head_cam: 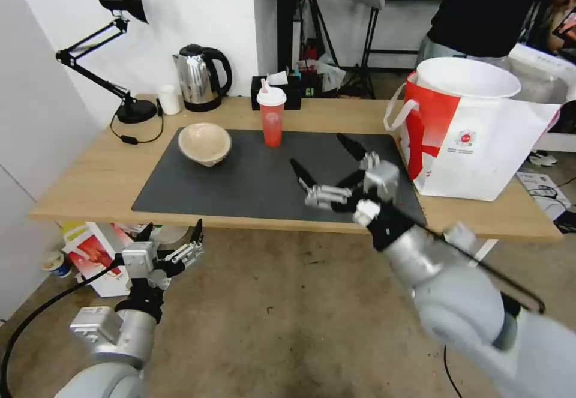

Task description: Pick up the trash from the table and place it into the takeout bag.

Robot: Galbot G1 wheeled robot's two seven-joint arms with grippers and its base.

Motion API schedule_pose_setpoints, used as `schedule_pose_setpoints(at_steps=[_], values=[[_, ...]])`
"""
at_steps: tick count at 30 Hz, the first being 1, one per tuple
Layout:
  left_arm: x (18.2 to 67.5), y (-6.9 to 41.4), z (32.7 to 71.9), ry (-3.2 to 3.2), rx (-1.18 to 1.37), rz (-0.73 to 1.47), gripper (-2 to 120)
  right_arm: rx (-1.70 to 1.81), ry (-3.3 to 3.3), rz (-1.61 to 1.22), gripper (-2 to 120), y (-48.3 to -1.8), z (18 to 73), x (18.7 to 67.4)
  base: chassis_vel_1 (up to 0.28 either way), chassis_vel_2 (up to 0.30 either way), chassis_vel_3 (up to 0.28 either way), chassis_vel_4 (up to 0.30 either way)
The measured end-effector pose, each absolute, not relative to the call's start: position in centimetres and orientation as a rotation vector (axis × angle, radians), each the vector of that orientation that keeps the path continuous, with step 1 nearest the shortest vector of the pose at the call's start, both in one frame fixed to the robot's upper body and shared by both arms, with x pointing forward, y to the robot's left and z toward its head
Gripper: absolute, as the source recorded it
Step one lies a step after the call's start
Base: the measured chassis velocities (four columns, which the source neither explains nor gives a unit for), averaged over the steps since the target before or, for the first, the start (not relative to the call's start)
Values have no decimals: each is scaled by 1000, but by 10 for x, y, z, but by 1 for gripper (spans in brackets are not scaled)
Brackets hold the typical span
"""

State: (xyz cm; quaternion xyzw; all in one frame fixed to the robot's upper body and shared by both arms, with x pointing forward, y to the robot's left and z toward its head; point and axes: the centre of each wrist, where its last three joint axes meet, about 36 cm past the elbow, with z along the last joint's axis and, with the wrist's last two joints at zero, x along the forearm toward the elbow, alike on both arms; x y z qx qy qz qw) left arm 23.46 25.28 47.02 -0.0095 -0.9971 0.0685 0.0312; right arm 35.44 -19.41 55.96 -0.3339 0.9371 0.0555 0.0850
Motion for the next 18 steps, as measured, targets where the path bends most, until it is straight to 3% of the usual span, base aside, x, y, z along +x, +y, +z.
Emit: schedule_pose_setpoints(at_steps=[10,18], values=[[235,250,467,-3067,-18,217,100,-961,3194,-85,100,-192,613,413,0,0,0,0],[236,249,465,-3063,-5,215,100,-901,3245,-82,100,-190,617,459,0,0,0,0]])
